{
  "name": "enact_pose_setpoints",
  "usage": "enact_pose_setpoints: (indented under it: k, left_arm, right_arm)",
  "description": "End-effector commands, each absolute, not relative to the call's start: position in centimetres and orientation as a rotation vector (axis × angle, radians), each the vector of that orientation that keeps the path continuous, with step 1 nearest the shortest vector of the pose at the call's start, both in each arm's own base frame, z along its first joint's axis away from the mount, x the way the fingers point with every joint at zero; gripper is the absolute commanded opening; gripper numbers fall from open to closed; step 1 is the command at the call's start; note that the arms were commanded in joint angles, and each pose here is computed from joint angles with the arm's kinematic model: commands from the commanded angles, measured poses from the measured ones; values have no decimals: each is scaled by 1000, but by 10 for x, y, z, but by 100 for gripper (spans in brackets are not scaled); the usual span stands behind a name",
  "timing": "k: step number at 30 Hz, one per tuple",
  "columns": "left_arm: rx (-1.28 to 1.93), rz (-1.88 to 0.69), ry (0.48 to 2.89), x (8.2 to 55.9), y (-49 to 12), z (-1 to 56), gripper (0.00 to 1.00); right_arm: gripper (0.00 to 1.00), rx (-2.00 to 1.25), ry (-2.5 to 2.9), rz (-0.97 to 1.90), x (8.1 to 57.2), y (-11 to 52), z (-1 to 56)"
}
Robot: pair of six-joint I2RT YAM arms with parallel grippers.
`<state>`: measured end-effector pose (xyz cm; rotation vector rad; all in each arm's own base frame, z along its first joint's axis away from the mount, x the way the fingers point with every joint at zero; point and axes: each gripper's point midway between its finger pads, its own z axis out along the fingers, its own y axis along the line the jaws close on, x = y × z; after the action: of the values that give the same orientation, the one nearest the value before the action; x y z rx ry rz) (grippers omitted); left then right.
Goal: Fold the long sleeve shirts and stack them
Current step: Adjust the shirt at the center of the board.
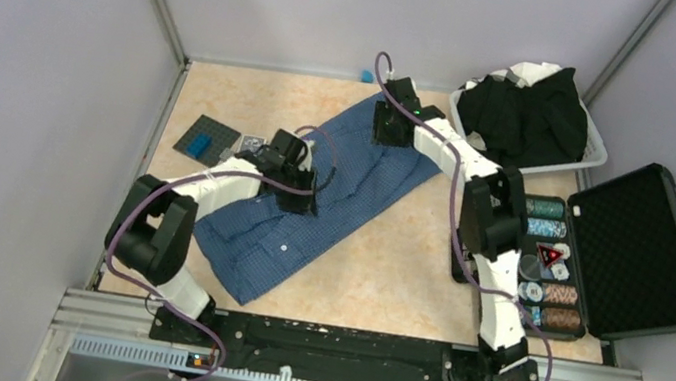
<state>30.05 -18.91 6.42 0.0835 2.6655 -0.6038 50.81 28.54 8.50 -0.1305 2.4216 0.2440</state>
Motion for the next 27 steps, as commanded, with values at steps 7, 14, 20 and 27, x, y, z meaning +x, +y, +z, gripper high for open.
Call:
enact_pose_setpoints:
  k: [7, 14, 20, 27]
  left_arm:
    - [178, -578, 2823, 244, -245, 4, 35]
    - [207, -871, 2787, 245, -341, 14, 32]
    - [257, -1038, 2640, 275, -390, 69, 43]
    - [205, -862, 2547, 289, -324, 117, 58]
  right_arm:
    - [26, 38, 2474, 203, 468, 206, 73]
    - [21, 24, 2494, 123, 511, 186, 48]
    - [22, 5, 2453, 148, 557, 189, 63]
    - [30, -11, 2380, 222, 545, 203, 138]
